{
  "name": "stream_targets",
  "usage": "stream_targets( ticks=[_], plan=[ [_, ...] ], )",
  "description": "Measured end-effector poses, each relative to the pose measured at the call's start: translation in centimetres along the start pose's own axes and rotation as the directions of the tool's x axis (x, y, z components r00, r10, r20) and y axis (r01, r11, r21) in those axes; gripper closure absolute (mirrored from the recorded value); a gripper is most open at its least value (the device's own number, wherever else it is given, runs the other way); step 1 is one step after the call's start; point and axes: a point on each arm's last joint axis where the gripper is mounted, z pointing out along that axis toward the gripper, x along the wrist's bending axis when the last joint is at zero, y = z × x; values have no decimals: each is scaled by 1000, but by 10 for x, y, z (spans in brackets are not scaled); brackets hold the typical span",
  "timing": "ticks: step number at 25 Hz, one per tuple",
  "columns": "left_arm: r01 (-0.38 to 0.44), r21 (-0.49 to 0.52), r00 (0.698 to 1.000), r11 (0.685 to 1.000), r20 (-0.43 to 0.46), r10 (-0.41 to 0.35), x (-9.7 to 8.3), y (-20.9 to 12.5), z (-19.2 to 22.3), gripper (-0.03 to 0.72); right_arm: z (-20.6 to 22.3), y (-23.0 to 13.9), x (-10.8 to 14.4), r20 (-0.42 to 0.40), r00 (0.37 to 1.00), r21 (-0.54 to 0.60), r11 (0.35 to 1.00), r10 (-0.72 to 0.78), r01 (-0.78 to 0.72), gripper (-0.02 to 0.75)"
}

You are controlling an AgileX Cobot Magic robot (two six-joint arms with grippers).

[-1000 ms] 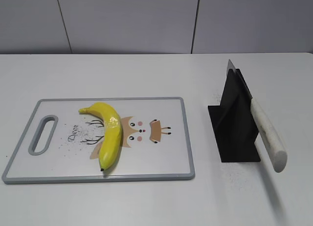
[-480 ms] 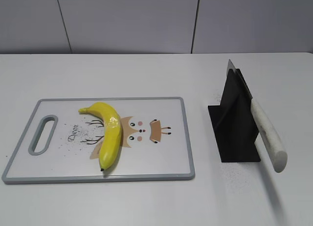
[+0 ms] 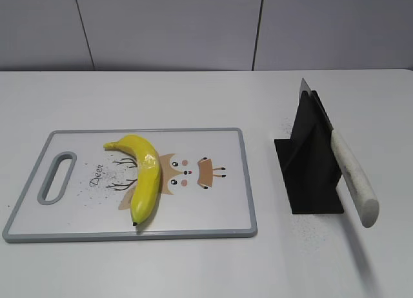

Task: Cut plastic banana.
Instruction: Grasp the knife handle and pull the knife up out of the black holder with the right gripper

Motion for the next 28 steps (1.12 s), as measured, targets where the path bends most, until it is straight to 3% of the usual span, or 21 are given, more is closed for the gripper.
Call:
stream_targets(
  ticks=[6,13,18,28],
  plan=[
    [0,0,1000,1000,0,0,0,0,0,100,23,36,0,23,999,160,986,-46,42,157],
    [0,0,1000,1000,0,0,0,0,0,100,56,59,31,0,996,231,969,-91,88,159],
    [0,0,1000,1000,0,0,0,0,0,100,96,62,55,4,996,305,949,-91,86,160],
    [0,0,1000,1000,0,0,0,0,0,100,157,62,56,48,997,396,918,-53,30,192]
  ],
)
